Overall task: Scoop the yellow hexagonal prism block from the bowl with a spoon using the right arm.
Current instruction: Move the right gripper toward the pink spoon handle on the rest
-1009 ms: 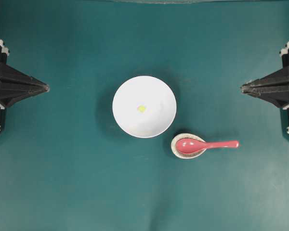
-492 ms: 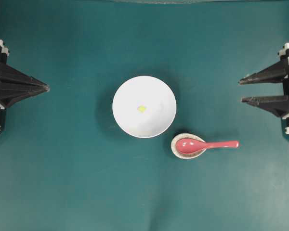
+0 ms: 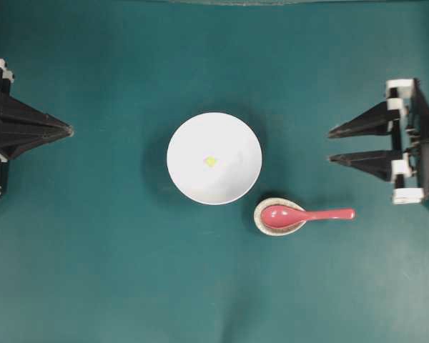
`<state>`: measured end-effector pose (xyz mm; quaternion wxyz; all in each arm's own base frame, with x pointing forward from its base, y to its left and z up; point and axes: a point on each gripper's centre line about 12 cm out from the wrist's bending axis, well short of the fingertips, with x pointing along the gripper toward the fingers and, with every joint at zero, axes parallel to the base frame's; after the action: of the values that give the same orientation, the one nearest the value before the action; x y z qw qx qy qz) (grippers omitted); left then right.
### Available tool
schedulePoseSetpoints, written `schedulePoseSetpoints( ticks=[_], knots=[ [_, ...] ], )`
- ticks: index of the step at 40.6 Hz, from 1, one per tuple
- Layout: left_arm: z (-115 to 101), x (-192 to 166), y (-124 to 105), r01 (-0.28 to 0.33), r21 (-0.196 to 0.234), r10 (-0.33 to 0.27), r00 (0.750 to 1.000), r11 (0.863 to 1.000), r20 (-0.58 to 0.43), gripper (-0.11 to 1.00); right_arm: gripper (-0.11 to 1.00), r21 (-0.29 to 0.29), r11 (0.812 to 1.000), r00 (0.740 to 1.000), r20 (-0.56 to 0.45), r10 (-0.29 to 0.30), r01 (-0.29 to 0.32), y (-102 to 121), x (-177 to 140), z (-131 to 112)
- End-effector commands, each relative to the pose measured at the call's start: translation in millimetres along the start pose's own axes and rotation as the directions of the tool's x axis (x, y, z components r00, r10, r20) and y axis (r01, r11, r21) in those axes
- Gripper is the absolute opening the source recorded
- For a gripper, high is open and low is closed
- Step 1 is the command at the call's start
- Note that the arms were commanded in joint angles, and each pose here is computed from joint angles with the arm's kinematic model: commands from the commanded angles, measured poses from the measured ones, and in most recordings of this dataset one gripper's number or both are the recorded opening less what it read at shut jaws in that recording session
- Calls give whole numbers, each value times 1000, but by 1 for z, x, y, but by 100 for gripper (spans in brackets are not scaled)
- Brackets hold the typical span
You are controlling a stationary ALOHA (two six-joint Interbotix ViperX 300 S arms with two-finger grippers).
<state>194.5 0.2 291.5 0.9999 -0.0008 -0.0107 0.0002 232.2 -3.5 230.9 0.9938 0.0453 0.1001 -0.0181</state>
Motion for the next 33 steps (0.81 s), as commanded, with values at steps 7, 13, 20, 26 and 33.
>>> schedulePoseSetpoints(
  ticks=[7, 13, 20, 26, 33],
  knots=[
    [8, 3, 0, 0, 2, 0, 1000, 1000, 17, 0, 50, 24, 999, 999, 2, 38, -38, 13, 18, -22],
    [8, 3, 0, 0, 2, 0, 1000, 1000, 17, 0, 50, 36, 997, 998, 1, 65, -65, 23, 24, -36],
    [7, 3, 0, -1, 2, 1, 1000, 1000, 15, 0, 50, 61, 995, 997, -4, 79, -79, 32, 27, -52],
    [7, 3, 0, -1, 5, 1, 1000, 1000, 15, 0, 50, 60, 993, 995, -5, 102, -101, 41, 25, -67],
    [7, 3, 0, -1, 3, 1, 1000, 1000, 15, 0, 50, 56, 992, 994, 13, 111, -111, 47, 20, -81]
  ],
)
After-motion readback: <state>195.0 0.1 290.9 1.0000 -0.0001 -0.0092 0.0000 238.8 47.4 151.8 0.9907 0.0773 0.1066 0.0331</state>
